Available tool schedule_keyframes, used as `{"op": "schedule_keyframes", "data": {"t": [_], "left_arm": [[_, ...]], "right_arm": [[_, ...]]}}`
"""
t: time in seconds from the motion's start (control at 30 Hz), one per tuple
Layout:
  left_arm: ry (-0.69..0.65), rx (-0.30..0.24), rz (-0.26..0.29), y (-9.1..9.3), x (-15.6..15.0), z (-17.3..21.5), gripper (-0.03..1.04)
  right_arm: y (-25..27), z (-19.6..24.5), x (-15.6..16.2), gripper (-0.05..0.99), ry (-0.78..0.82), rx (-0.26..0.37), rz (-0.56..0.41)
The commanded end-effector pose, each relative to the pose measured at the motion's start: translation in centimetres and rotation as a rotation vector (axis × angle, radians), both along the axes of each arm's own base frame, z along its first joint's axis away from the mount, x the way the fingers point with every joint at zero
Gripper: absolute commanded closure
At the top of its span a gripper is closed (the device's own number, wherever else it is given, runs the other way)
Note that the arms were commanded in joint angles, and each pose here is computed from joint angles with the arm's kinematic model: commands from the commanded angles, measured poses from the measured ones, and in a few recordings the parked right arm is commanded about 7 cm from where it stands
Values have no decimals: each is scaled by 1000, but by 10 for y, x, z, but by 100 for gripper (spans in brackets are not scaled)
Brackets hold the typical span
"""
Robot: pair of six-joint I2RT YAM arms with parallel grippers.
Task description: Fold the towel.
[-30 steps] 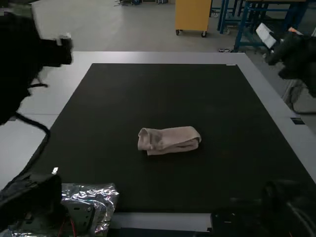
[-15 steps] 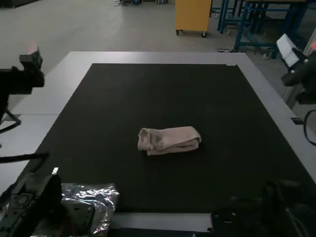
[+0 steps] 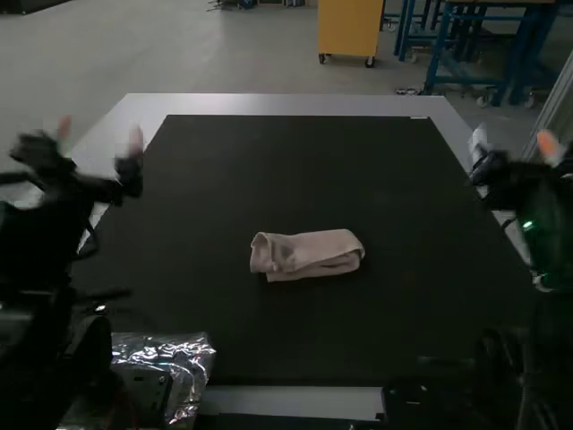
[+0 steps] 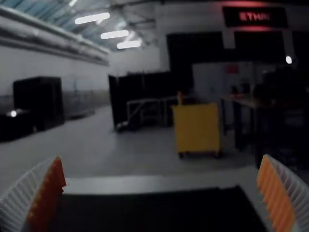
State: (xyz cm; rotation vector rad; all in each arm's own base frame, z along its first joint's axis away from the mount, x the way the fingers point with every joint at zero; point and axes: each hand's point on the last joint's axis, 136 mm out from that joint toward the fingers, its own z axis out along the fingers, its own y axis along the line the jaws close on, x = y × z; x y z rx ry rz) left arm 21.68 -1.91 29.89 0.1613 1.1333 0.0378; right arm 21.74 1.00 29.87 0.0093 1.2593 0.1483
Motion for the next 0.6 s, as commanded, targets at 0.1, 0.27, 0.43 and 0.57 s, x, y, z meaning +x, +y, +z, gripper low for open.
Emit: {"op": "schedule_keyframes", "data": {"t": [0.1,0.27,0.43,0.57], "left_arm": [[81,-49,-138,-18,7,-26,4],[234,-66,-120,-15,21,-75,4],[332,-81,-81,-10,26,-99,4],[391,-94,-75,-8,28,-113,4]], "right_arm": [[-6,-34,12,2,54,-21,-35],[-22,-46,17,2,56,-10,-125],[-53,-105,24,2,234,-1,-304],[-53,-135,25,2,358,-28,-305]]}}
